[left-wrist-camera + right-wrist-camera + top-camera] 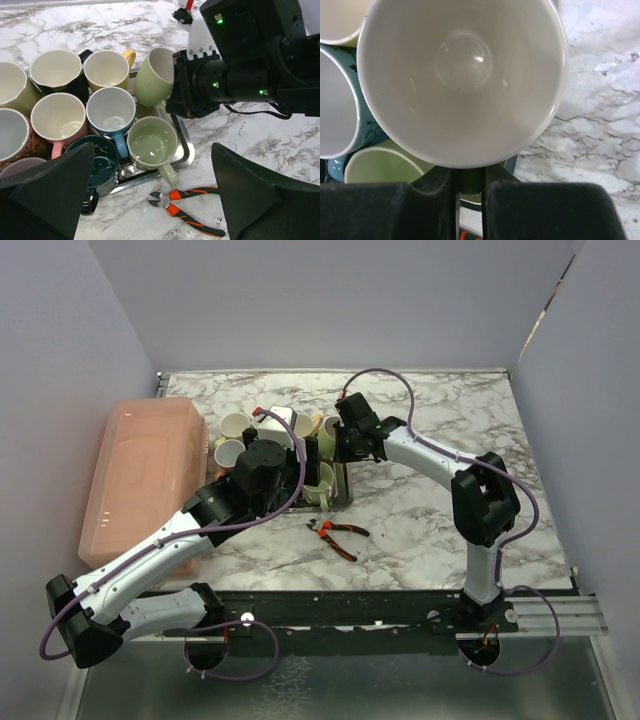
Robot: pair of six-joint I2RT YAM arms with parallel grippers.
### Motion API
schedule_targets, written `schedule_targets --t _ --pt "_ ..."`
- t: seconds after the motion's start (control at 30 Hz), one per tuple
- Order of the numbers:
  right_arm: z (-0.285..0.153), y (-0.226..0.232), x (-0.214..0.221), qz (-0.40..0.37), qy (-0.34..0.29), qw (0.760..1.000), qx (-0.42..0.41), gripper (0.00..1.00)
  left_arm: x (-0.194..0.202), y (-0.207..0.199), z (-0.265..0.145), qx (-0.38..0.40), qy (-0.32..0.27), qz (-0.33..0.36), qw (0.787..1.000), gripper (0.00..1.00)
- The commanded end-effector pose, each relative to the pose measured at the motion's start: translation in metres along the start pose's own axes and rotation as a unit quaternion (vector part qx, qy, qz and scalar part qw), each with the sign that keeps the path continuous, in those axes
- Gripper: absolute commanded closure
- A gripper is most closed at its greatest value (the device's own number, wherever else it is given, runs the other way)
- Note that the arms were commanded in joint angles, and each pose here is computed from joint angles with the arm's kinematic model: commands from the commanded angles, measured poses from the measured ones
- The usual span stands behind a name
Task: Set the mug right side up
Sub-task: Place the cup on the tray.
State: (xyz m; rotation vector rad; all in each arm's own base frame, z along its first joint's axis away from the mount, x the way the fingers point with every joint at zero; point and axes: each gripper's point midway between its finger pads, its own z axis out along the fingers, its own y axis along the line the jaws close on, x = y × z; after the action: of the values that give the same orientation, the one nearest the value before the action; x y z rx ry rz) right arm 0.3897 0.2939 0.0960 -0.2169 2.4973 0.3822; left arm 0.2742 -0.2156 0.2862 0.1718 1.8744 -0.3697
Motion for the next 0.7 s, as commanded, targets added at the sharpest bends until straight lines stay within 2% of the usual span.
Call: schedule_targets --t 0.0,0.2,0.47,0.67 --pt "0.006 0.006 -0.019 -0.036 -0.019 0.999 0.007 0.99 -0.001 0.003 -0.001 -0.008 0.003 0.001 1.0 0.01" --pt "0.017 -0.004 -0.015 -0.082 -0.001 0.996 0.03 0.99 0.001 -0.01 -0.001 0.021 0.021 0.0 1.0 0.01" --pt "0.023 -0.005 -0.004 -0.134 0.025 0.991 0.014 0.99 0.001 -0.009 0.003 0.009 0.03 -0.001 1.0 0.01" --pt "0.024 0.001 0.007 -0.156 0.047 0.987 -0.011 0.91 -0.007 -0.007 -0.001 0.003 0.02 -0.002 1.0 0.01"
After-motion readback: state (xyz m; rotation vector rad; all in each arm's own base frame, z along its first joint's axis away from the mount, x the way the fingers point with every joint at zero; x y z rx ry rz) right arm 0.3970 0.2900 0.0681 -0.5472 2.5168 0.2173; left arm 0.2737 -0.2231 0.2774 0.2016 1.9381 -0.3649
